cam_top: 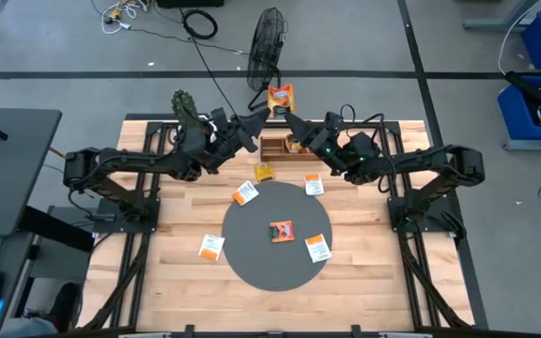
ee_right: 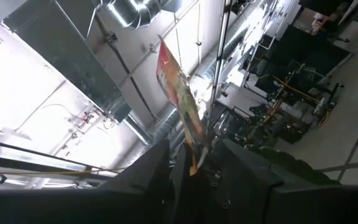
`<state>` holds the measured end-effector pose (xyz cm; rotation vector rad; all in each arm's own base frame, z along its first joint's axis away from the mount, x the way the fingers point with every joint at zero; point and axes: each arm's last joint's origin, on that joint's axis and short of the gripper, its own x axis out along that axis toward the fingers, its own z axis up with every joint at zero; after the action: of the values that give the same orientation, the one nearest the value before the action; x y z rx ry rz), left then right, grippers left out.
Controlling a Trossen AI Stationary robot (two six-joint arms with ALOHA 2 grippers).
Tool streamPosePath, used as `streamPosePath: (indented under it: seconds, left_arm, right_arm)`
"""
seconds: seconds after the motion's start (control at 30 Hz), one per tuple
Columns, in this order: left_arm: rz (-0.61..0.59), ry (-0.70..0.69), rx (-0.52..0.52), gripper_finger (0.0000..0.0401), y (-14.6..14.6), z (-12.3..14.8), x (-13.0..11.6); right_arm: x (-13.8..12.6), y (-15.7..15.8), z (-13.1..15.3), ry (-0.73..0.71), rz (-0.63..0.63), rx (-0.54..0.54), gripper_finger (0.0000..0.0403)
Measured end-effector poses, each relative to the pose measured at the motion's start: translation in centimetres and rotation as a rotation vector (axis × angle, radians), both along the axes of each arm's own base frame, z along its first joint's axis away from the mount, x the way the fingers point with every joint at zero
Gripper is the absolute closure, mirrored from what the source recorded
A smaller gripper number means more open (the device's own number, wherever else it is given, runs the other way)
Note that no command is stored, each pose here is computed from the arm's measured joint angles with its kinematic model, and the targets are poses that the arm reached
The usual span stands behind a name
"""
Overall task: Pick & Place Tea
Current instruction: Put the orange tea bag into the middle section of the wooden organizer
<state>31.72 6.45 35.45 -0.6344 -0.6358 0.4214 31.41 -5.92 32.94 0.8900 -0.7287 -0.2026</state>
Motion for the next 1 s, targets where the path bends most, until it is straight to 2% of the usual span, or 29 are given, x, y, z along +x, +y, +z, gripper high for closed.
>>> streamPosePath:
  seconds: [0.17,0.37,0.6,0.8,0.9,1.0]
  left_arm:
    - [-0.008,-0.003,-0.006,0.0401,0.0,0.0,0.0]
    - [-0.004,0.018,-0.003,0.04,0.0,-0.2,0.1]
    - [-0.017,0.041,0.004,0.0392,0.0,-0.3,0.2]
    - [-0.053,0.051,0.025,0.0371,-0.3,-0.3,0.3]
    - [-0.104,0.058,0.049,0.0365,-0.4,-0.3,0.4]
    - [-0.208,0.07,0.096,0.0363,-0.7,-0.3,0.5]
  right_arm:
    - [0.0,-0.2,0.0,-0.005,-0.001,0.01,0.0296]
    - [-0.1,-0.4,0.0,-0.017,0.007,0.029,0.0391]
    - [-0.2,-0.5,0.2,-0.02,-0.001,0.022,0.0399]
    - [-1.9,-1.1,2.0,-0.025,-0.044,-0.041,0.0401]
    - [-3.1,-1.6,3.0,0.05,-0.057,-0.096,0.0402]
    - [-4.2,-2.6,4.9,0.251,-0.032,-0.173,0.0402]
